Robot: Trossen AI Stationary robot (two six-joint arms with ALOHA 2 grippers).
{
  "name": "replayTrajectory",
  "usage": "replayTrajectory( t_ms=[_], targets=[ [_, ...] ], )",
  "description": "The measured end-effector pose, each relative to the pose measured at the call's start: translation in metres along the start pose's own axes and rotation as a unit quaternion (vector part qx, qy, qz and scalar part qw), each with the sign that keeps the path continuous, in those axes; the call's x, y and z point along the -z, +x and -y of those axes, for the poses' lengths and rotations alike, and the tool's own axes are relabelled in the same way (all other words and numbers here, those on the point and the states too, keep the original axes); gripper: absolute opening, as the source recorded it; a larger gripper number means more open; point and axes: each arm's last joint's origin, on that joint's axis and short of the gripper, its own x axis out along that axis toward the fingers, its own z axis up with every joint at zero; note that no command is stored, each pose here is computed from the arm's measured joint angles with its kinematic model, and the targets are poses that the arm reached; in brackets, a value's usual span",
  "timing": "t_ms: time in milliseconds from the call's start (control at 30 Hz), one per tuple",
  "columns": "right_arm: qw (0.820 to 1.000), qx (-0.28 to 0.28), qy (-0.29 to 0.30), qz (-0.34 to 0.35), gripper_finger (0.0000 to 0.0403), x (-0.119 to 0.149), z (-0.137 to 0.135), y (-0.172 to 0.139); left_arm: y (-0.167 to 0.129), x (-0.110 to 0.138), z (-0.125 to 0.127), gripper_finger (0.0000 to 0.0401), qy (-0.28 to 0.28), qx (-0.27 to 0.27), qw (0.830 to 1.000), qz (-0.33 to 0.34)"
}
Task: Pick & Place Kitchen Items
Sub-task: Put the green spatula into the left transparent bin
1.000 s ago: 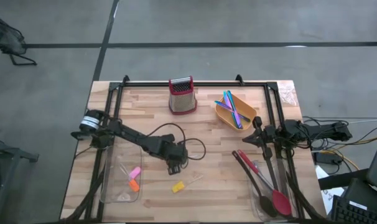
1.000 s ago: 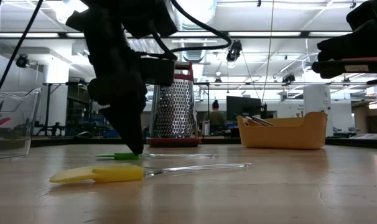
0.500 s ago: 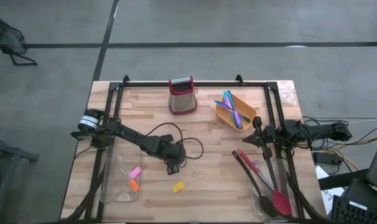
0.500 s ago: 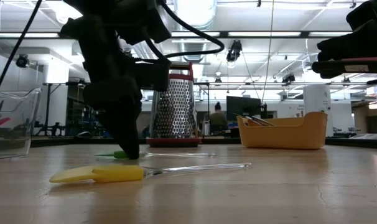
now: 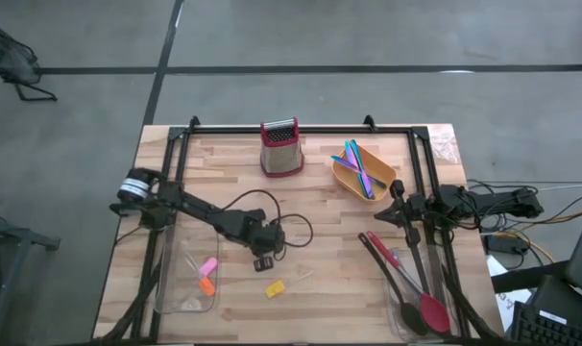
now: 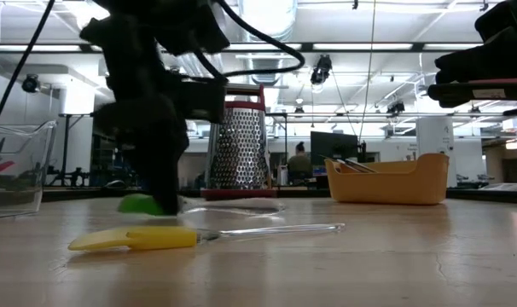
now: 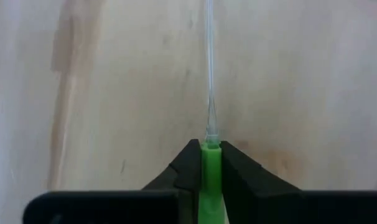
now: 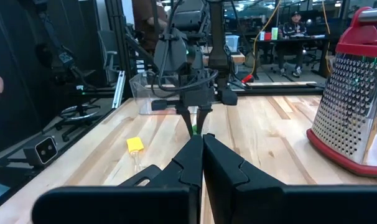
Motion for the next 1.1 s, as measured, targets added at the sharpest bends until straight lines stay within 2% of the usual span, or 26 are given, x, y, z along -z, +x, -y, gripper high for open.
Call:
replayTrajectory(
  t_ms=[133, 233, 500, 633, 867, 1100],
  targets=[
    [1.0, 0.0, 0.0, 0.0, 0.0009, 0.0, 0.0, 0.0, -0.028, -0.008, 0.003, 0.0051, -0.012, 0.02, 0.999, 0.036],
    [1.0, 0.0, 0.0, 0.0, 0.0009, 0.0, 0.0, 0.0, -0.047, -0.002, 0.006, 0.0048, -0.033, 0.023, 0.999, 0.03],
    [1.0, 0.0, 0.0, 0.0, 0.0009, 0.0, 0.0, 0.0, -0.117, 0.031, 0.022, 0.0047, -0.105, 0.09, 0.99, 0.025],
    [1.0, 0.001, 0.0, 0.0, 0.0009, 0.0, 0.0, 0.0, -0.154, 0.06, 0.03, 0.0047, -0.157, 0.124, 0.98, 0.016],
    [1.0, 0.0, 0.0, 0.0, 0.0009, 0.0, 0.0, 0.0, -0.193, 0.119, 0.031, 0.0048, -0.236, 0.076, 0.969, -0.011],
    [1.0, 0.0, 0.0, 0.0, 0.0009, 0.0, 0.0, 0.0, -0.206, 0.161, 0.031, 0.0048, -0.296, 0.01, 0.954, -0.037]
  ],
)
